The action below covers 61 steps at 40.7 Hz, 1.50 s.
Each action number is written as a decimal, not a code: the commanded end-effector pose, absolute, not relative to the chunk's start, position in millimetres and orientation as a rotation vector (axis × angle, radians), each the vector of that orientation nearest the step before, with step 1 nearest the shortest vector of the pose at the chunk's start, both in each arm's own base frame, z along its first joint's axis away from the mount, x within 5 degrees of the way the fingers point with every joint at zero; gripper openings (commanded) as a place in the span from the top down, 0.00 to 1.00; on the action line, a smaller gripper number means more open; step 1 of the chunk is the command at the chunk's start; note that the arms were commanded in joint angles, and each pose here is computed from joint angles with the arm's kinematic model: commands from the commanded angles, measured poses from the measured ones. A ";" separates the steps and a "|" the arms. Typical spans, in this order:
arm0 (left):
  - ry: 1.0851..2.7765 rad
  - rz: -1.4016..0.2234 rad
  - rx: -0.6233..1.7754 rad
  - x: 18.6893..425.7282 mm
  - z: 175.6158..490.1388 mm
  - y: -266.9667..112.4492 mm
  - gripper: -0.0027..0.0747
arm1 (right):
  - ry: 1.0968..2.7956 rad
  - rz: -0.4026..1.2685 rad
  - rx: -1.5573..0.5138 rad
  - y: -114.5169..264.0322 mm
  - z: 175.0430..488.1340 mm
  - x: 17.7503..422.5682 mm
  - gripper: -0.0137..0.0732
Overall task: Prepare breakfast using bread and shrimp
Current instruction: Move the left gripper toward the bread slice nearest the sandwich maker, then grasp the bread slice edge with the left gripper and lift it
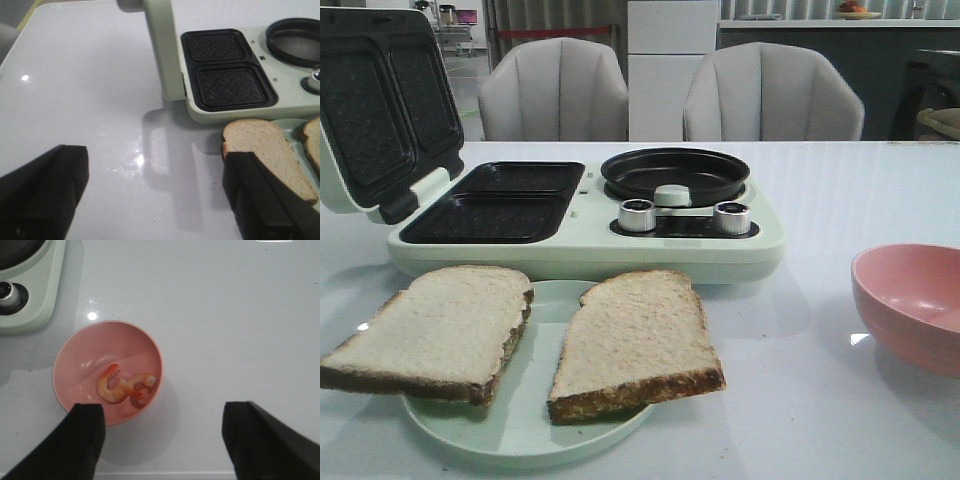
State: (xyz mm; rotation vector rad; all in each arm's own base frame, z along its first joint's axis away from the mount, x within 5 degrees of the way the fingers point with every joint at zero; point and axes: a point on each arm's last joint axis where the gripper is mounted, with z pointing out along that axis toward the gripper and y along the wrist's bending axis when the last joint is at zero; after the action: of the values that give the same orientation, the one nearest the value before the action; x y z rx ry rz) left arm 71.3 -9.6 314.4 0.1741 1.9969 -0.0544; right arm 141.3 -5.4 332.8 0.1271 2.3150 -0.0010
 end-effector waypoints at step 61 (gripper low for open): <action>1.831 0.513 1.671 187.9 183.9 -138.6 0.21 | 2.234 -0.015 0.101 -5.6 345.1 145.2 0.14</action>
State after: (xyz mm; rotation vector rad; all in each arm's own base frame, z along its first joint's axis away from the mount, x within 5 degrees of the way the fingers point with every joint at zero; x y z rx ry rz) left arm 178.5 -133.0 175.6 1.7494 1.8696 0.4608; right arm 141.2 -5.4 332.7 0.1272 2.3165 -0.0011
